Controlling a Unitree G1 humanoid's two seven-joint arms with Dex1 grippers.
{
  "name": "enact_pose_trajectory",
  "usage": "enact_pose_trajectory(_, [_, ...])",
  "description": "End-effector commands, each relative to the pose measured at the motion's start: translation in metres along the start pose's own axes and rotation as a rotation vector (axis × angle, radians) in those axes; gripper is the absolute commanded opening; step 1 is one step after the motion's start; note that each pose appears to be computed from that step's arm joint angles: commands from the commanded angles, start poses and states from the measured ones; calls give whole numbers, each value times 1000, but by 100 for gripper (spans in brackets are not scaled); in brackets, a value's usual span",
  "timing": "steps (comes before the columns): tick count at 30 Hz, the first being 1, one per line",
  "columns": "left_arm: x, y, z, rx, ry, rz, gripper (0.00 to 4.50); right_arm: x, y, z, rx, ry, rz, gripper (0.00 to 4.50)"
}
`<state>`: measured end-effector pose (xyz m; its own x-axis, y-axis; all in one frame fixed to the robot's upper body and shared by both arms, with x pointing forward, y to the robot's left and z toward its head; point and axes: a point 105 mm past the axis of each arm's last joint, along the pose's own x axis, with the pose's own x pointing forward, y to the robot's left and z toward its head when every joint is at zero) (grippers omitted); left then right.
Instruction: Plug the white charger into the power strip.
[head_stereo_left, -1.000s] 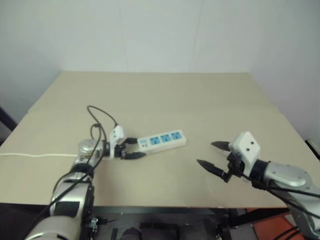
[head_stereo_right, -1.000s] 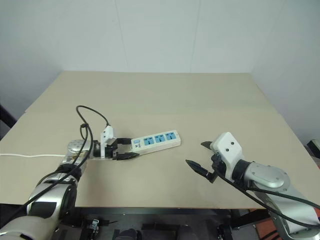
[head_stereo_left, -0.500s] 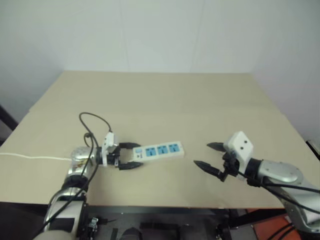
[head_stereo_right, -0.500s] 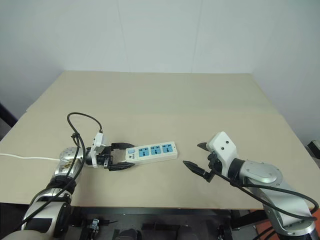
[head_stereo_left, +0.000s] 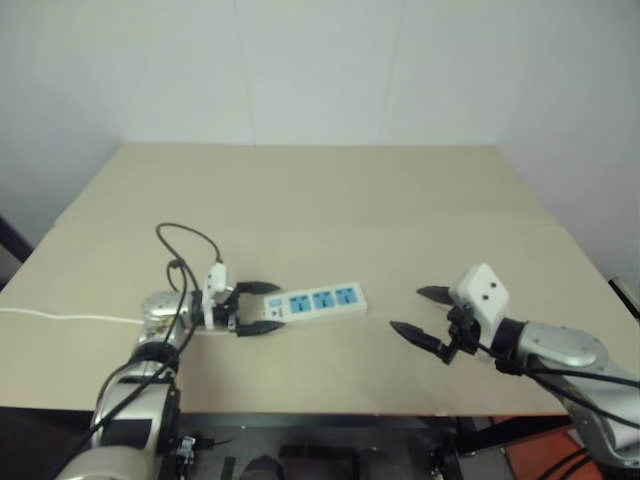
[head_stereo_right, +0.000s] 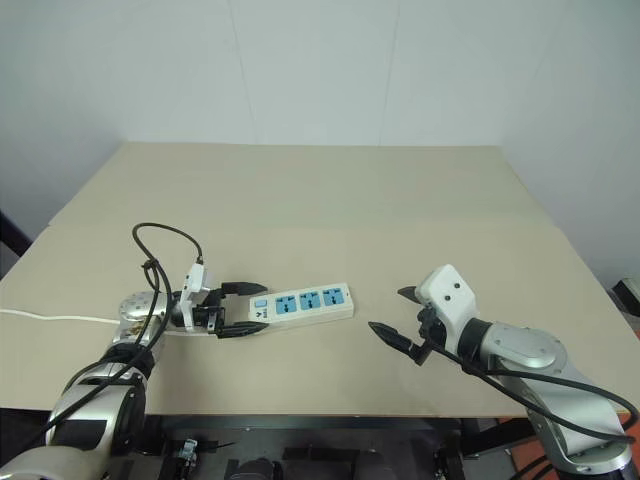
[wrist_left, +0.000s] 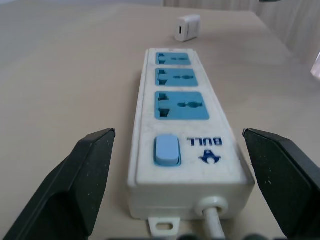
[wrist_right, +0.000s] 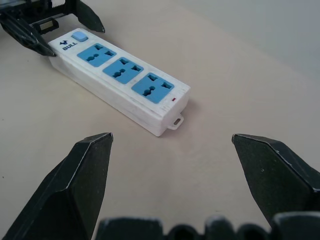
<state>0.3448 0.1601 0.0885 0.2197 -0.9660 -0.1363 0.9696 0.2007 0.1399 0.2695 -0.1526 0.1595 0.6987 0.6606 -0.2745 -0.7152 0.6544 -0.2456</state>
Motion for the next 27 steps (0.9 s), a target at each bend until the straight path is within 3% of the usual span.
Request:
enact_pose_trajectory(1, [4, 3, 6, 21, -20, -5, 446, -6, -2, 15, -55, -38, -25, 450])
enact_pose_trajectory(12, [12, 1, -2, -9, -28, 9, 446, -11, -4, 15, -54, -30, -46, 450])
enact_pose_trajectory(15, [13, 1, -2, 2, -20, 10, 389, -10, -4, 17, -54, -36, -47, 450])
enact_pose_trajectory(17, [13, 0, -2, 14, -5, 2, 325, -10, -4, 17, -57, -34, -49, 450])
enact_pose_trajectory(23, [16, 1, -3, 50, 46, -17, 326, -9, -11, 18, -59, 11, -75, 450])
enact_pose_trajectory(27, [21, -2, 2, 49, 36, -72, 326, -4, -26, 25, -66, 152, -55, 450])
